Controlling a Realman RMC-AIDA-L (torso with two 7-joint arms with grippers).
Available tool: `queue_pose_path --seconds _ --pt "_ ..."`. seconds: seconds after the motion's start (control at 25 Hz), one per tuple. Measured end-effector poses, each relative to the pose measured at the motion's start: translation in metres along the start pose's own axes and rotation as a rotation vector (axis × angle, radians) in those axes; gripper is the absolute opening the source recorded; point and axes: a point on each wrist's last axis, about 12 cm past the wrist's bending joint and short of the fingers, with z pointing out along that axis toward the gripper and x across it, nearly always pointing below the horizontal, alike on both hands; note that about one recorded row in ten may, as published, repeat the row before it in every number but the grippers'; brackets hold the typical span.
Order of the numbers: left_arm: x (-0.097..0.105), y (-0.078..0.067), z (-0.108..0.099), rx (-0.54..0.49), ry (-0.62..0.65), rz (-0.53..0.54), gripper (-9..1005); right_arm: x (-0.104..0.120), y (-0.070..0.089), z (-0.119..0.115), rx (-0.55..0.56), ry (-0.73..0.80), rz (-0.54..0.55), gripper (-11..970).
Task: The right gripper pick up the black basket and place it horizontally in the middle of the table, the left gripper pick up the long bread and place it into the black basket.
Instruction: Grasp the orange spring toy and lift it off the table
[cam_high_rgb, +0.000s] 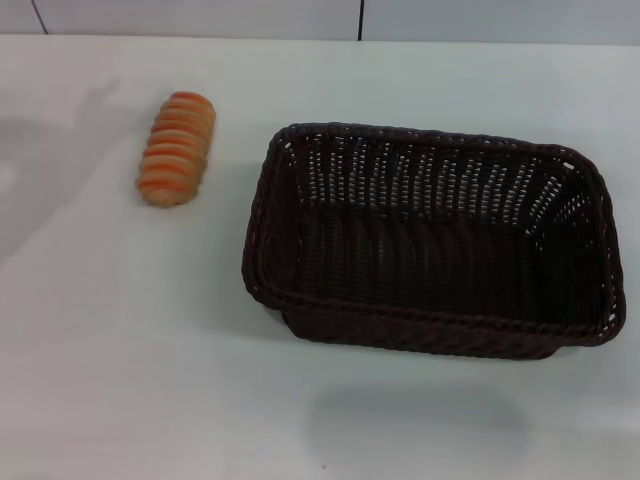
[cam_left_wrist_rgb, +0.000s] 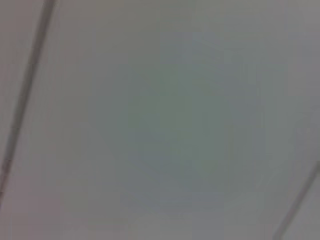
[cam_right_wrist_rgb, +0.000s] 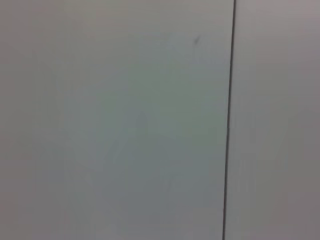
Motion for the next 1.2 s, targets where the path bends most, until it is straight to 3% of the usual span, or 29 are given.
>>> queue_pose_path --seconds 0.2,0.48,0.88,1.2 --pt "-0.014 -0.023 0.007 -0.011 0.152 0.085 695 0.001 0.001 0.002 -0.006 0.002 -0.004 329" --pt "-0.01 -0.041 0.028 -0.116 0.292 0.141 692 0.003 0.001 0.003 -0.009 0.009 -0.009 329" --pt "0.011 -0.067 0.057 -0.162 0.411 0.145 687 0.003 0.001 0.003 -0.014 0.008 -0.017 329" --pt "0.038 -0.071 0.079 -0.19 0.427 0.11 684 0.002 0.001 0.004 -0.017 0.001 -0.022 328"
